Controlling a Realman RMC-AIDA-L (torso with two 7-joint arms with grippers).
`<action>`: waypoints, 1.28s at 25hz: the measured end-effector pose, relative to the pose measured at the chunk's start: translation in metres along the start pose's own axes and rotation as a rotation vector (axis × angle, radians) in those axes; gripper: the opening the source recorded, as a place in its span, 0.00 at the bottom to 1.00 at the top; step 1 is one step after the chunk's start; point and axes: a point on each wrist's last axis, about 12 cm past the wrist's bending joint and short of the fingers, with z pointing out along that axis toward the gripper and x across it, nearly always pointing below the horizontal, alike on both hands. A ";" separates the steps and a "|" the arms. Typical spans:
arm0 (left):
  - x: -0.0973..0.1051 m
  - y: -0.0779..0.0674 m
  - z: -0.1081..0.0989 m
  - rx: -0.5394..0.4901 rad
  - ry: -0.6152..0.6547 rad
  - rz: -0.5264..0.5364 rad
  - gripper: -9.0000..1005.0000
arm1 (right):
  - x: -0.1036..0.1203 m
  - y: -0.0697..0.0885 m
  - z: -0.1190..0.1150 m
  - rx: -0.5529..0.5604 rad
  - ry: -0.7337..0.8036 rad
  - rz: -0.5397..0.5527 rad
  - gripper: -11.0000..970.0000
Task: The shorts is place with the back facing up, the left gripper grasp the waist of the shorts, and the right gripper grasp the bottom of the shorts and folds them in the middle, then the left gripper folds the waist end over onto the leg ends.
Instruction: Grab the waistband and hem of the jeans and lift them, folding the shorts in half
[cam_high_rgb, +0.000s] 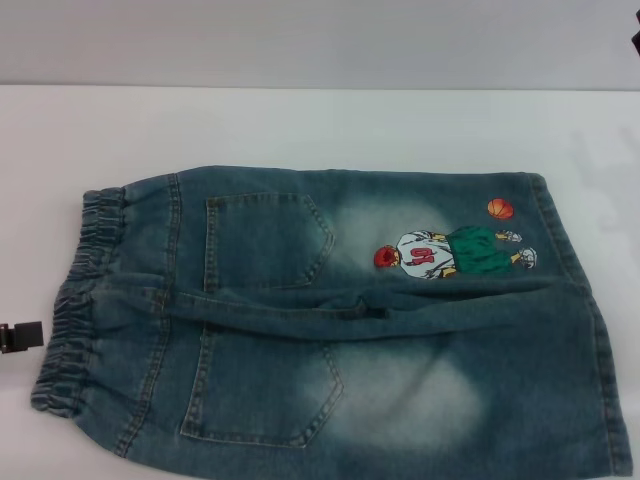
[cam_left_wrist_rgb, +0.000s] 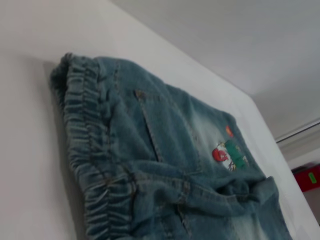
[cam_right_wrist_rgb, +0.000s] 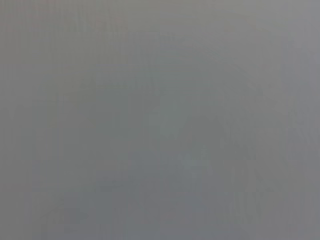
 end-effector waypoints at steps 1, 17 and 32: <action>0.000 0.000 0.000 -0.003 0.006 -0.004 0.62 | 0.000 0.000 0.000 0.000 0.000 0.000 0.74; 0.006 0.013 -0.003 -0.114 0.050 -0.069 0.61 | -0.002 -0.001 0.004 0.011 -0.008 0.004 0.74; 0.008 0.018 0.007 -0.169 0.103 -0.074 0.60 | -0.003 0.000 0.006 0.007 -0.016 0.004 0.74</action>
